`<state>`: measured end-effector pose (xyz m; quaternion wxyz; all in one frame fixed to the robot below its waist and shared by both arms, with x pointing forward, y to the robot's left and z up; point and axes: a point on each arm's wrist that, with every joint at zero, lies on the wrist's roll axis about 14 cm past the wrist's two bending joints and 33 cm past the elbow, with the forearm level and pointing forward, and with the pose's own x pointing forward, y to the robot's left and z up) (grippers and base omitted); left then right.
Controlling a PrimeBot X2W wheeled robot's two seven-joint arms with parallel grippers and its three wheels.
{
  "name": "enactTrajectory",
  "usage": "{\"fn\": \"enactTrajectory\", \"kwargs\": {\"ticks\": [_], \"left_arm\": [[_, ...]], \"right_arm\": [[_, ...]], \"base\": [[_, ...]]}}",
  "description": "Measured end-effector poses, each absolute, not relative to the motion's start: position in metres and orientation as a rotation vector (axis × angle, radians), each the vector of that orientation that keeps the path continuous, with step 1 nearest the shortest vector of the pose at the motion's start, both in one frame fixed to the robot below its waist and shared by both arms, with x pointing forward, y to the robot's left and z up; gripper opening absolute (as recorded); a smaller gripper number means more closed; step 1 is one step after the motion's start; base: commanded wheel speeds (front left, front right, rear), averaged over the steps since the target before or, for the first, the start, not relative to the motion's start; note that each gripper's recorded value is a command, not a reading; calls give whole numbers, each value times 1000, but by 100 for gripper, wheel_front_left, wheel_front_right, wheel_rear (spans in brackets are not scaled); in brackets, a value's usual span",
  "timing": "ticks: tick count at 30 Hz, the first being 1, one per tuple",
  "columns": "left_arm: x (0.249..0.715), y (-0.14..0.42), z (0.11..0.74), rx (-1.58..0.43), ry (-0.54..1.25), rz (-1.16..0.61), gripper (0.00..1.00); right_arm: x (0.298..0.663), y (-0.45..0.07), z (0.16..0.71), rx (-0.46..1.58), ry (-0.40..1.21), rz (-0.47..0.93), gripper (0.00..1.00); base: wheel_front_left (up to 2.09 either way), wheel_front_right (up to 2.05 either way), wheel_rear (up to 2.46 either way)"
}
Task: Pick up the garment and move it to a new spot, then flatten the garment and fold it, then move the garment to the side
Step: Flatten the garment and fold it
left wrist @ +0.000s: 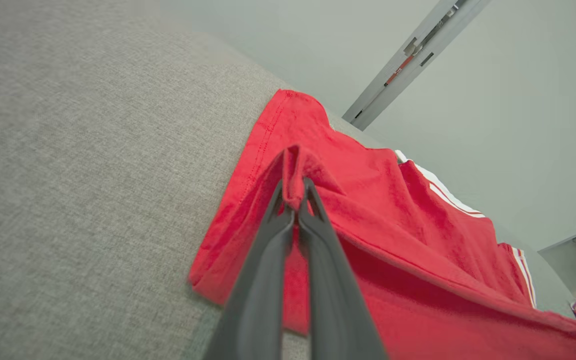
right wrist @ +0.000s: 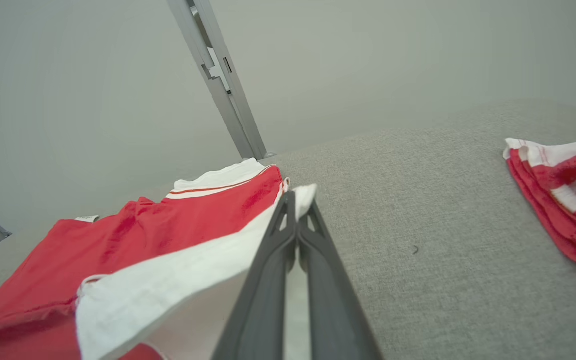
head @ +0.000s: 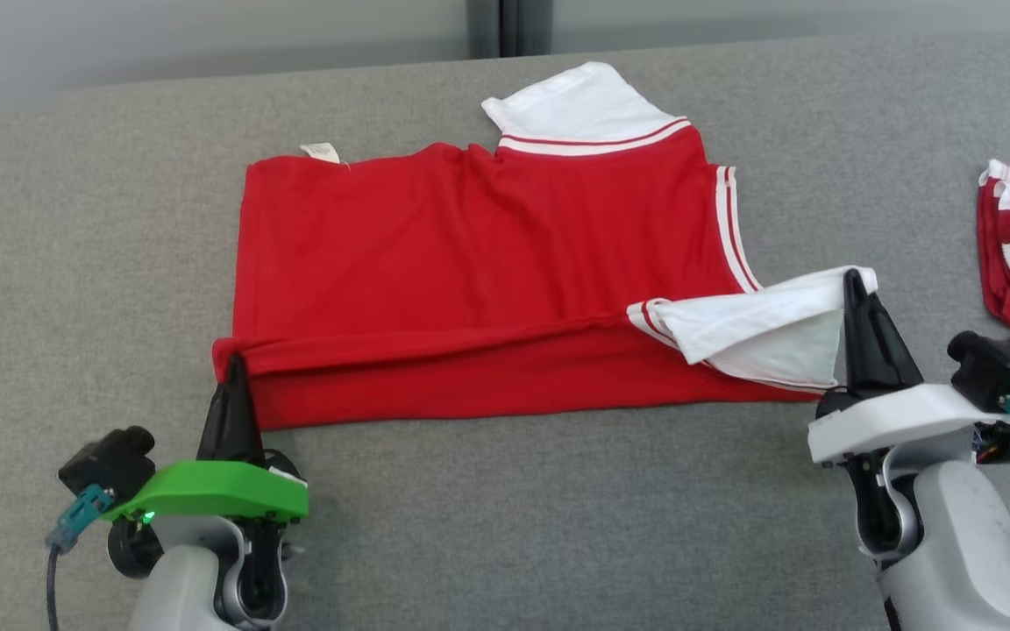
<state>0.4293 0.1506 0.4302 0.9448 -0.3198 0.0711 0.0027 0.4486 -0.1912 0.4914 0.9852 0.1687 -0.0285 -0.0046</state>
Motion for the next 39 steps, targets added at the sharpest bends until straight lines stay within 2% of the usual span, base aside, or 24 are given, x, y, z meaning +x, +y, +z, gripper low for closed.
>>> {"fn": "enactTrajectory", "kwargs": {"ticks": [13,14,15,16,21,26,33,39], "left_arm": [[464,156,402,-617,201,31,1],[465,155,400,-620,207,32,36],[465,155,399,-629,209,35,100],[466,156,400,-637,205,37,100],[468,163,408,-636,170,49,100],[446,165,391,-621,225,70,100],[432,159,371,-575,296,58,100],[429,154,355,-528,355,43,100]], "right_arm": [[509,-175,479,262,-27,40,0],[512,-175,476,258,-20,38,6],[513,-176,473,257,-13,35,47],[514,-175,471,241,-6,39,100],[512,-174,471,157,-5,56,100],[491,-177,458,88,34,61,100],[460,-186,417,53,161,40,100],[452,-189,390,47,250,28,100]], "base": [[0,0,0],[0,0,0],[0,0,0],[0,0,0],[0,0,0],[0,0,0],[0,0,0],[0,0,0]]}}
